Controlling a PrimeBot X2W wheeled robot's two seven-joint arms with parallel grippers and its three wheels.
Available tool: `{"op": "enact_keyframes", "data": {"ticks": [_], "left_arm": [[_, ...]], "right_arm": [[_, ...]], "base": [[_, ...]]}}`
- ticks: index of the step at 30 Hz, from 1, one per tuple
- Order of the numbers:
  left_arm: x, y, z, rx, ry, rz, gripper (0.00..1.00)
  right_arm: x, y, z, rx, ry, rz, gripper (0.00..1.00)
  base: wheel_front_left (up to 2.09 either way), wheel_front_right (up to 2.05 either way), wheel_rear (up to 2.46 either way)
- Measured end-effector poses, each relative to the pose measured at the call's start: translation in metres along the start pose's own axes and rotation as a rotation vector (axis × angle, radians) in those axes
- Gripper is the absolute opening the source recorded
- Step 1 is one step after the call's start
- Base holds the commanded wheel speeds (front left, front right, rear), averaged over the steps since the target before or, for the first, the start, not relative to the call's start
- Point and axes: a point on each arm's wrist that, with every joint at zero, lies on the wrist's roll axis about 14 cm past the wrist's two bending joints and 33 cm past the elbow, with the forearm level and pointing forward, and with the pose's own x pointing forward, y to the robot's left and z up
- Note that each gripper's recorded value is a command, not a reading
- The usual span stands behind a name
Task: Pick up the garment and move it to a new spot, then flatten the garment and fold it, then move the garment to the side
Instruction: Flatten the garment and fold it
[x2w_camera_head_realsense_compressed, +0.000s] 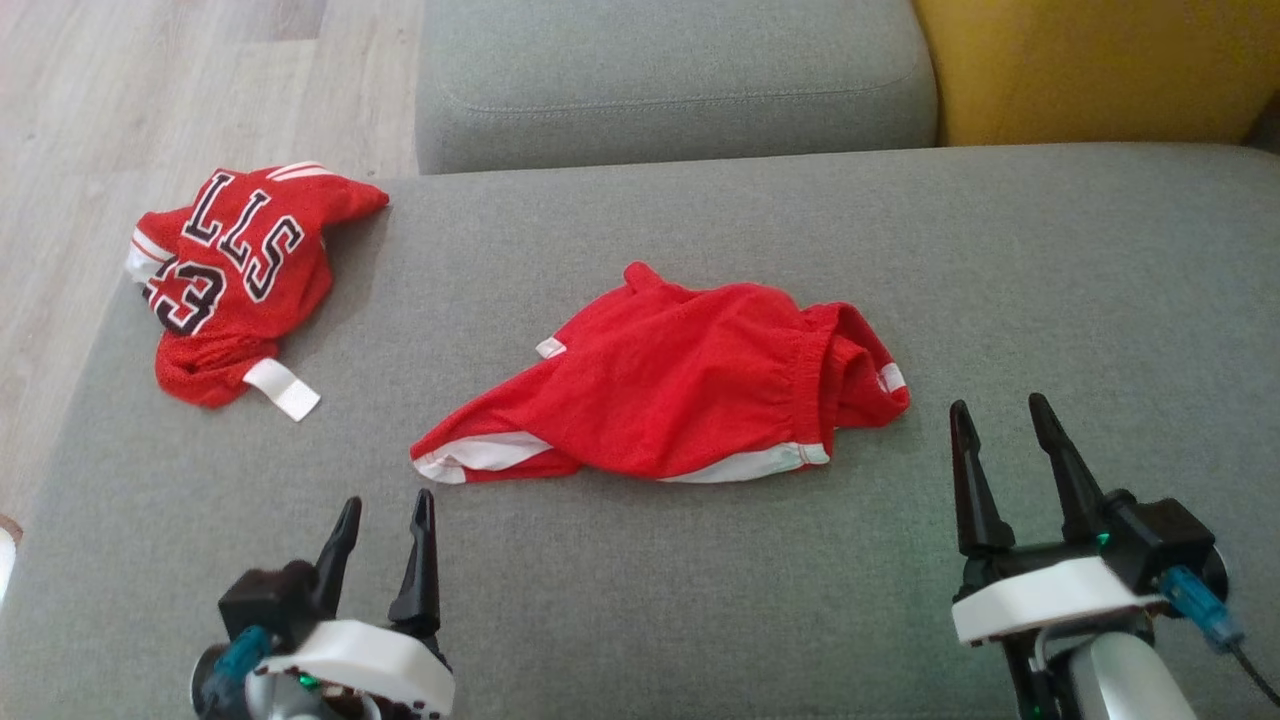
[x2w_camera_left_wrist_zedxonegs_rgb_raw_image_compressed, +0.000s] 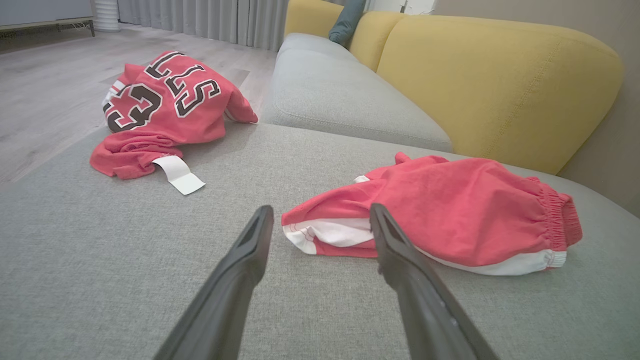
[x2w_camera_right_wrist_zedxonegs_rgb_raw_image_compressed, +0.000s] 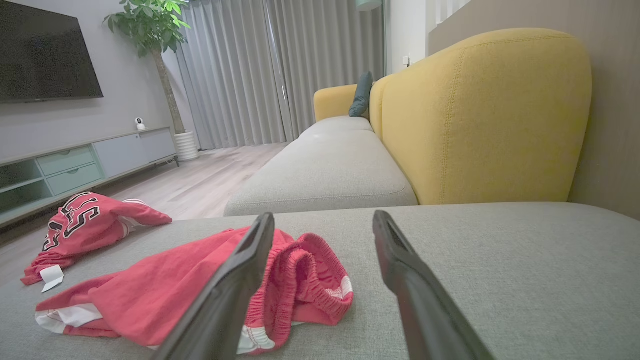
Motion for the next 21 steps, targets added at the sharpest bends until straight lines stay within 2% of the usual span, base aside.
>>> {"op": "enact_keyframes", "data": {"ticks": [14,21], "left_arm": [[0.000,0.001,-0.002,0.001,0.005,0.000,1.00],[-0.001,0.004,-0.006,0.003,0.017,0.006,1.00]], "right_arm": [[0.001,0.000,-0.003,0.001,0.010,0.001,1.00],[-0.001,0.019,-0.036,-0.024,0.114,0.064,1.00]], "base": [[0.00,0.00,0.00],[0.00,0.00,0.00]]}}
